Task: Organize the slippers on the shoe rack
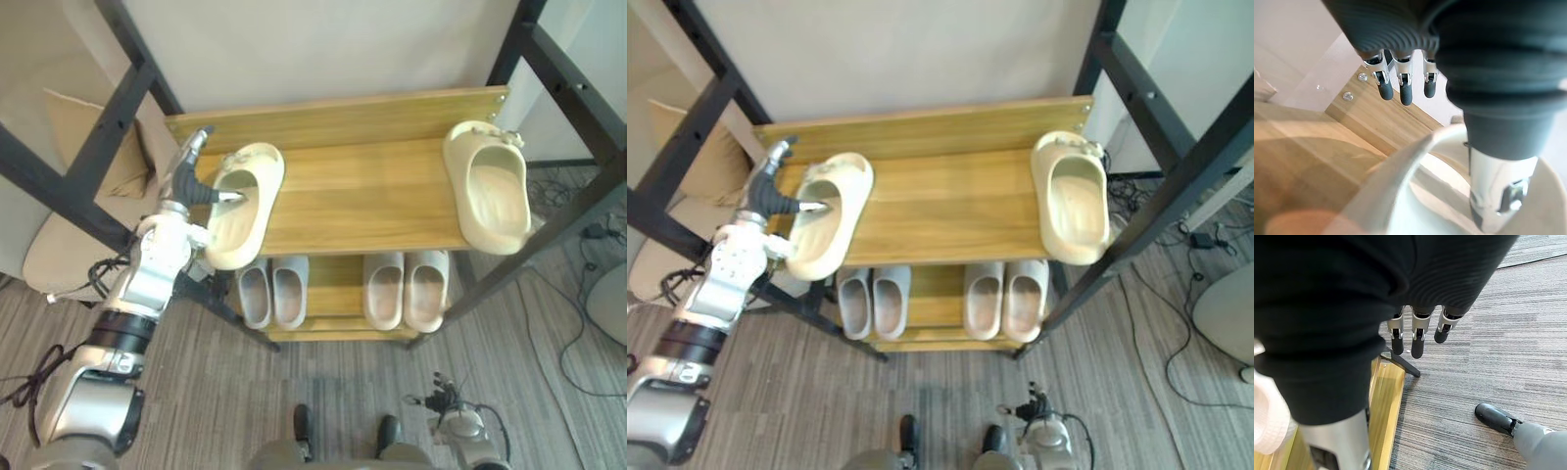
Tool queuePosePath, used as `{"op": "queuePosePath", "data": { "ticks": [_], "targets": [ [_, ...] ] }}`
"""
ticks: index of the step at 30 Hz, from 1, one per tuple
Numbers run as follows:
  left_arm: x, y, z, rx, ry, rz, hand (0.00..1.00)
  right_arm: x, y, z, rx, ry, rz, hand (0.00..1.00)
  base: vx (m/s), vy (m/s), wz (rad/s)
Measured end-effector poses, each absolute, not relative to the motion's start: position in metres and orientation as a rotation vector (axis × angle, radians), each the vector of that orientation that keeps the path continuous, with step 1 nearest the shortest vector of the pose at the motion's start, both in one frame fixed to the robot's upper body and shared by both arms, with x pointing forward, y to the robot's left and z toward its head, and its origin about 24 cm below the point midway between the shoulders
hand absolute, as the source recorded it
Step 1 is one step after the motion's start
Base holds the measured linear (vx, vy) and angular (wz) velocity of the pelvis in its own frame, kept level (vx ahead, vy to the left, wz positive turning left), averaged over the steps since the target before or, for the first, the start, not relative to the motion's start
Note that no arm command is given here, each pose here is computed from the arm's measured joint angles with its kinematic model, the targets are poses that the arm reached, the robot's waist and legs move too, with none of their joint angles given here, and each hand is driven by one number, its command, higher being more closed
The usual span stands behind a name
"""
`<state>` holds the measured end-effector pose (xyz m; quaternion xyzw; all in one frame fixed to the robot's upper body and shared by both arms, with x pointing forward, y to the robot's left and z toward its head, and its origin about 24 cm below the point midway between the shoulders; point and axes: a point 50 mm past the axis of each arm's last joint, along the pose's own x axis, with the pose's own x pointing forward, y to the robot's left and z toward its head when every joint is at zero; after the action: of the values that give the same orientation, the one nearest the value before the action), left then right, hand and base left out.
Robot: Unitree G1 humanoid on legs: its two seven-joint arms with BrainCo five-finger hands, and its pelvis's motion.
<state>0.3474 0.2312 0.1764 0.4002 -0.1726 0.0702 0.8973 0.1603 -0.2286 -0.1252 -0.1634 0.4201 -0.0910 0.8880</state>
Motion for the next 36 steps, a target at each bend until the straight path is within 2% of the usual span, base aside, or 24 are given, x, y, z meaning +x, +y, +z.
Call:
{"op": "queuePosePath", "data": {
  "ticks": [13,14,36],
  "targets": [
    [0.355,0.242,0.185,0.847,-0.332,0.187,0.0,0.157,-0.228,-0.127,-0.333,0.883,-0.183,0.0,0.0,0.003,-0.02],
    [0.356,0.241,0.186,0.847,-0.335,0.189,1.0,0.157,-0.228,-0.127,-0.333,0.884,-0.182,0.0,0.0,0.0,0.0],
    [0.362,0.238,0.189,0.832,-0.324,0.176,1.0,0.152,-0.226,-0.129,-0.324,0.897,-0.179,0.0,0.0,0.0,0.0]
  ]
}}
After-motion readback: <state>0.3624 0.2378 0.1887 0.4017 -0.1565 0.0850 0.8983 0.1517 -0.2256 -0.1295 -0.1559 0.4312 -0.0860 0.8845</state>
